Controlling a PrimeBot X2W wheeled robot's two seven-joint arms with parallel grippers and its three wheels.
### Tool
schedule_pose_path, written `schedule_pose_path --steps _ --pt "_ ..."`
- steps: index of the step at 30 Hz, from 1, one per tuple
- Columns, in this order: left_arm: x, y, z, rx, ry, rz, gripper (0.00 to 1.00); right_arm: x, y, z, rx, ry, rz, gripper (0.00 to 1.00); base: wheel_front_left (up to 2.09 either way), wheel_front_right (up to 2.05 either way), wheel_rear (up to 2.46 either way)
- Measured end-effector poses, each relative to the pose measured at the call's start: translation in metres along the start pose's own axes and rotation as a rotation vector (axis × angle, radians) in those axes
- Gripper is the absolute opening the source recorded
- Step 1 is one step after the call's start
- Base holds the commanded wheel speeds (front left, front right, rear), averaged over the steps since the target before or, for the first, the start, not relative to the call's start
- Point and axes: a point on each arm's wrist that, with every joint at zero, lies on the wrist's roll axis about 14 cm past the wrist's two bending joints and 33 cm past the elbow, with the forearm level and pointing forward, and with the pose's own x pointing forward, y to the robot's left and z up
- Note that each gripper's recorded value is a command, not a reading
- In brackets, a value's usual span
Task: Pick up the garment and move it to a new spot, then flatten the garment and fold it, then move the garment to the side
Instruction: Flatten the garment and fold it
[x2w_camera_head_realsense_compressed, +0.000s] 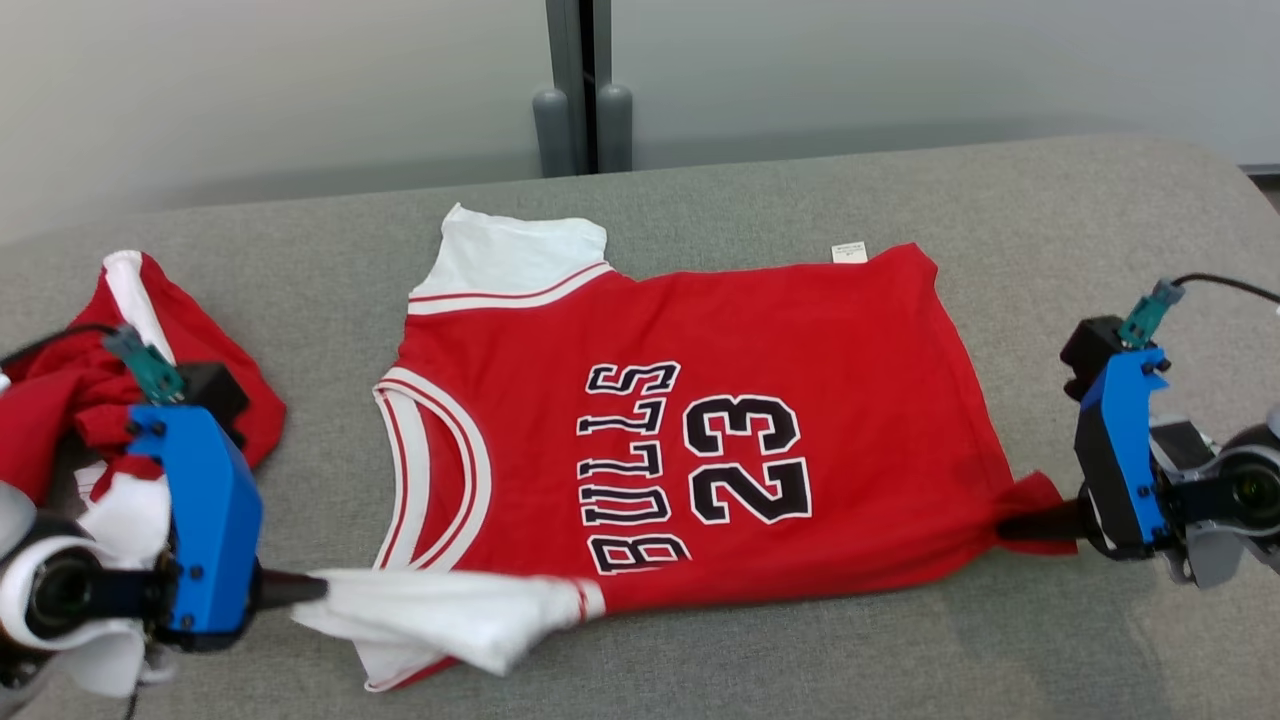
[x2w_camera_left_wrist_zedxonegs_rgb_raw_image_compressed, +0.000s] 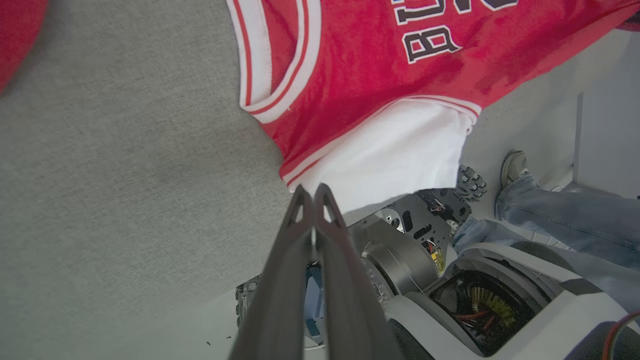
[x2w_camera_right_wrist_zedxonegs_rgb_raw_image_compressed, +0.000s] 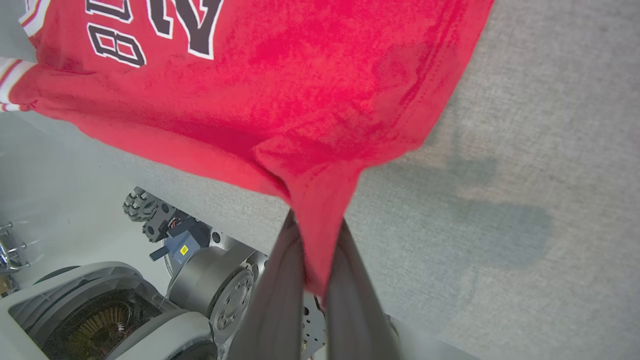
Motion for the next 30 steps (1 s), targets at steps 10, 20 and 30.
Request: schedule_pose_path --steps 10,20,30 --pt "0.017 0.027 0.046 -0.006 -0.019 0.056 0.00 0.031 -0.008 0.025 0.076 0.016 -0.016 0.00 0.00 0.00 0.00" --pt "0.041 0.039 0.080 0.029 -0.084 0.083 0.55 0.051 -0.015 0.048 0.096 -0.033 -0.059 1.00 0.00 0.00 0.00" --pt "0.005 0.028 0.116 0.105 -0.461 0.110 1.00 0.017 -0.028 0.070 -0.035 -0.262 -0.235 1.00 0.00 0.00 0.00"
